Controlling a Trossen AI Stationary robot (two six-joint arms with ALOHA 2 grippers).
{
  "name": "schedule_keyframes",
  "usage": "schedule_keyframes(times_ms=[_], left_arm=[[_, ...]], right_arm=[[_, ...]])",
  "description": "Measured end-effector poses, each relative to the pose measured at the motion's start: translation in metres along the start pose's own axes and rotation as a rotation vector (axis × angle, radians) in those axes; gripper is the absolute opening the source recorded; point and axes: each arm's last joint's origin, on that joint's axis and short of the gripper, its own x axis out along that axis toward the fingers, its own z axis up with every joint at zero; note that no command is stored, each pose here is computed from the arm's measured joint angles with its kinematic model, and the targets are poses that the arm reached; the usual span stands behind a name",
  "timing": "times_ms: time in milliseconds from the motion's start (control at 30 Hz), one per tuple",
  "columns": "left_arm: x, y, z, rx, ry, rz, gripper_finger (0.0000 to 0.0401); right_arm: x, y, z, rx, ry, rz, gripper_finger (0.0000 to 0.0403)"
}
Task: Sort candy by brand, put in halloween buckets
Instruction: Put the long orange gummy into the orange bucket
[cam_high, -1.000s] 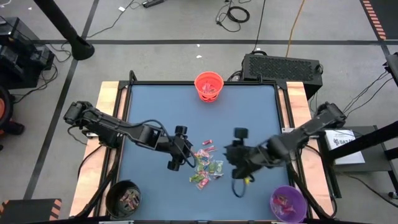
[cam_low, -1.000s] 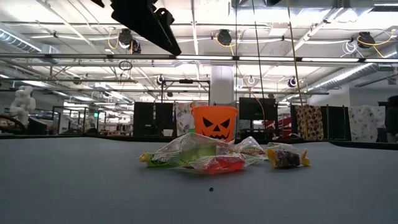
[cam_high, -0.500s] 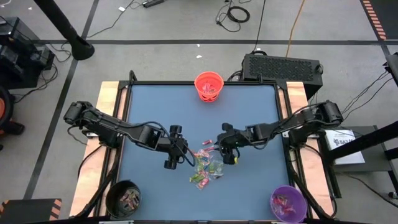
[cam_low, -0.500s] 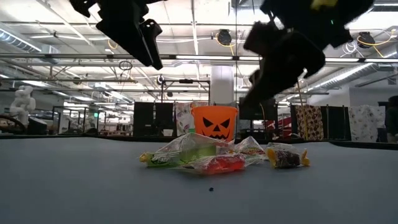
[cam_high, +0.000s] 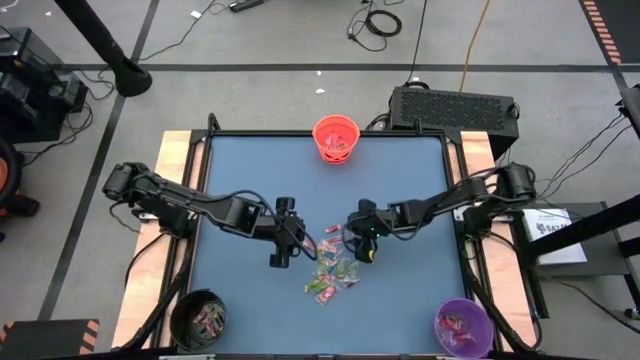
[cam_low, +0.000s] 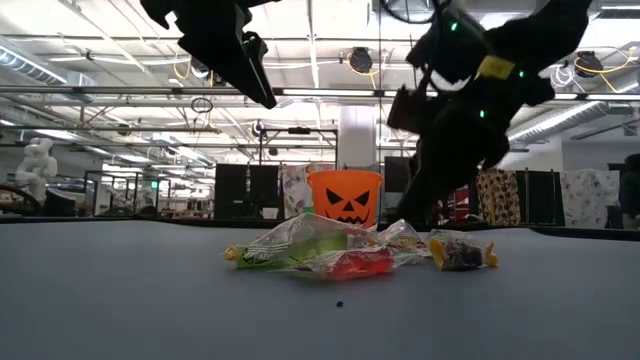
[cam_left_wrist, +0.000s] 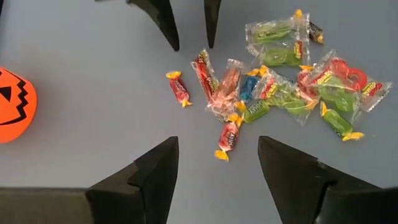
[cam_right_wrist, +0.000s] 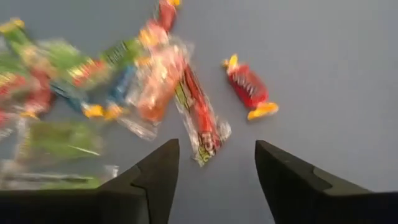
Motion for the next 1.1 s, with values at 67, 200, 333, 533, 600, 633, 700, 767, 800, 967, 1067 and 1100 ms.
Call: schedule_keyframes(times_ms=[67, 200, 333, 533, 600, 633, 700, 767, 800, 967, 1067, 1100], left_arm=[[0.0, 0.0, 0.0, 0.001, 0.0, 0.0, 0.0228], [0.0, 0.0, 0.0, 0.006, 0.001, 0.0, 0.0228], [0.0, 0.0, 0.0, 0.01, 0.003, 0.0, 0.0228], [0.0, 0.0, 0.0, 0.01, 0.004, 0.0, 0.0228], [0.0, 0.0, 0.0, 0.011, 0.004, 0.0, 0.0228], [0.0, 0.0, 0.0, 0.011, 0.004, 0.0, 0.0228], [0.0, 0.0, 0.0, 0.011, 0.005, 0.0, 0.0228], [0.0, 0.0, 0.0, 0.011, 0.005, 0.0, 0.0228], [0.0, 0.0, 0.0, 0.011, 0.004, 0.0, 0.0228], [0.0, 0.0, -0.001, 0.011, 0.005, 0.0, 0.0228], [0.0, 0.0, -0.001, 0.012, 0.007, 0.0, 0.0228], [0.0, 0.0, -0.001, 0.012, 0.007, 0.0, 0.0228]], right_arm=[[0.009, -0.001, -0.005, 0.0, 0.024, -0.005, 0.021], [0.019, -0.002, -0.009, -0.005, 0.042, -0.014, 0.0204], [0.021, -0.002, -0.01, -0.01, 0.044, -0.016, 0.016], [0.015, -0.001, -0.008, -0.048, 0.044, -0.002, 0.0045], [0.011, -0.001, -0.006, -0.072, 0.038, 0.001, 0.0014], [0.008, -0.001, -0.004, -0.081, 0.026, 0.003, 0.0008], [0.0, 0.0, 0.002, -0.093, -0.013, 0.009, 0.0007], [-0.009, 0.002, 0.007, -0.108, -0.049, 0.015, 0.0004], [-0.014, 0.003, 0.01, -0.118, -0.065, 0.018, 0.0002], [-0.055, 0.007, 0.024, -0.151, -0.177, -0.031, 0.0001], [-0.085, 0.009, 0.033, -0.182, -0.22, -0.112, 0.0001], [-0.096, 0.01, 0.037, -0.201, -0.24, -0.151, 0.0001]])
